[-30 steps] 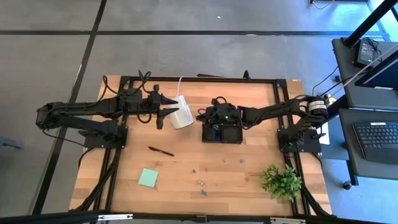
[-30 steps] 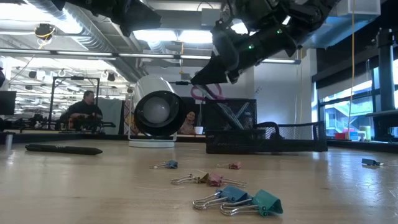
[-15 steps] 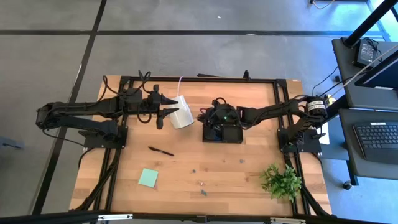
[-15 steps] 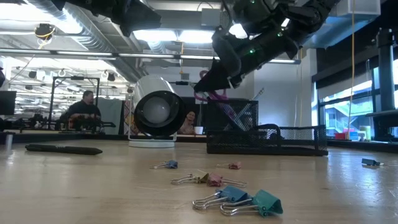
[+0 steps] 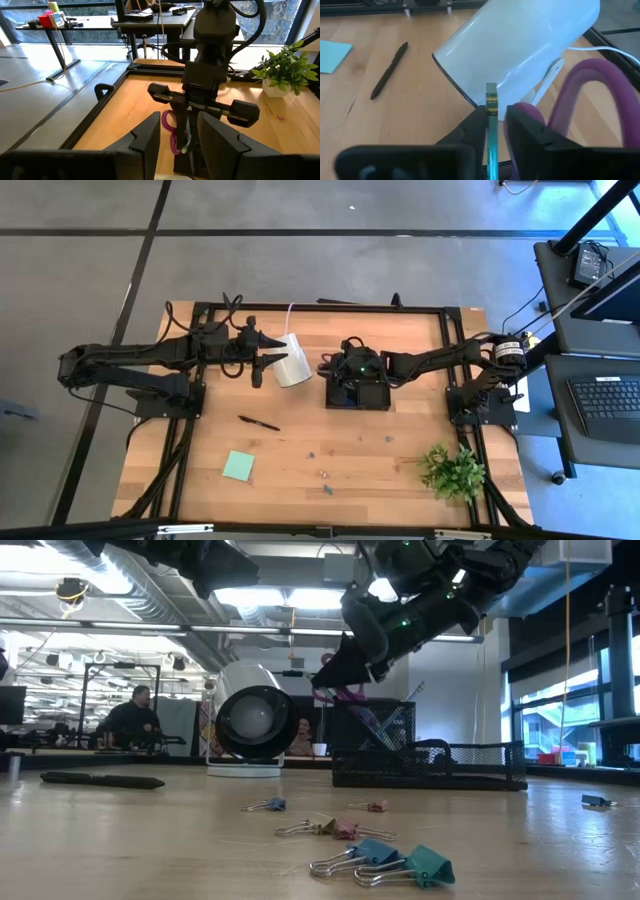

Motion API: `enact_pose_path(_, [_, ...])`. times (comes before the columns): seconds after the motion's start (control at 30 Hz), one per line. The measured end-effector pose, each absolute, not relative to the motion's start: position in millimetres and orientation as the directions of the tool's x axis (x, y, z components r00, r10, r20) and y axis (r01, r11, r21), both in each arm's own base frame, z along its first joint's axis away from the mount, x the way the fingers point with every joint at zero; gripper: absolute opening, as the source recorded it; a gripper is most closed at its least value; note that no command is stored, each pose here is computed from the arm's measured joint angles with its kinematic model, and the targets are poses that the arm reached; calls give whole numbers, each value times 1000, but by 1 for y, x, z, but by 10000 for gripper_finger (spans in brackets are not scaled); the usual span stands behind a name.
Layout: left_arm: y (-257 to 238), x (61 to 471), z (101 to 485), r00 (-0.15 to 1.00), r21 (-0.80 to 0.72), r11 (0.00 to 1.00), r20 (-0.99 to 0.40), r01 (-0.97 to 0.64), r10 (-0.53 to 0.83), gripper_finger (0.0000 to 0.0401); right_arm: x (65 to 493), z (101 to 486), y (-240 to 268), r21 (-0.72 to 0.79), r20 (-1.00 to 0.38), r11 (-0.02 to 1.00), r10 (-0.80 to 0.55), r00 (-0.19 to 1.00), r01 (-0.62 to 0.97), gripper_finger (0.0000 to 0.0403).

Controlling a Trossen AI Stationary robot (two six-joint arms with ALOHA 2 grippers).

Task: Pick and place office supplies into organizer
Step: Put the green pencil into the black desk organizer, then put the black pen into the black desk organizer

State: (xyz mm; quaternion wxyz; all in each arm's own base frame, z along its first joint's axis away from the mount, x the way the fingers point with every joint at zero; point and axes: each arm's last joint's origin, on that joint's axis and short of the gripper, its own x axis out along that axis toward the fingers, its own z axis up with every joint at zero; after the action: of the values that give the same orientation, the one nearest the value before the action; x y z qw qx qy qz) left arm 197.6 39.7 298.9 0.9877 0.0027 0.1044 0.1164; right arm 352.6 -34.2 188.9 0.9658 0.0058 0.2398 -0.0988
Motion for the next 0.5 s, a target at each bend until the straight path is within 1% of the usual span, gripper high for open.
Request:
enact_pose_path(0.13, [40, 198, 299, 951, 30, 973, -206, -229, 230, 125, 353, 189, -34, -33, -463, 980, -187, 866, 194, 129])
enact_pose_path(0.23, [40, 198, 299, 951, 30, 973, -206, -229, 231, 125, 351, 194, -34, -32, -453, 980, -189, 872, 195, 152])
enact_pose_path(0.37, [40, 198, 299, 951, 53, 973, -206, -225, 231, 125, 347, 210, -34, 5, -407, 977, -192, 893, 212, 167])
enact_pose_path(0.5, [40, 198, 299, 951, 88, 972, -206, -216, 230, 125, 337, 235, -33, 31, -343, 975, -195, 919, 218, 171])
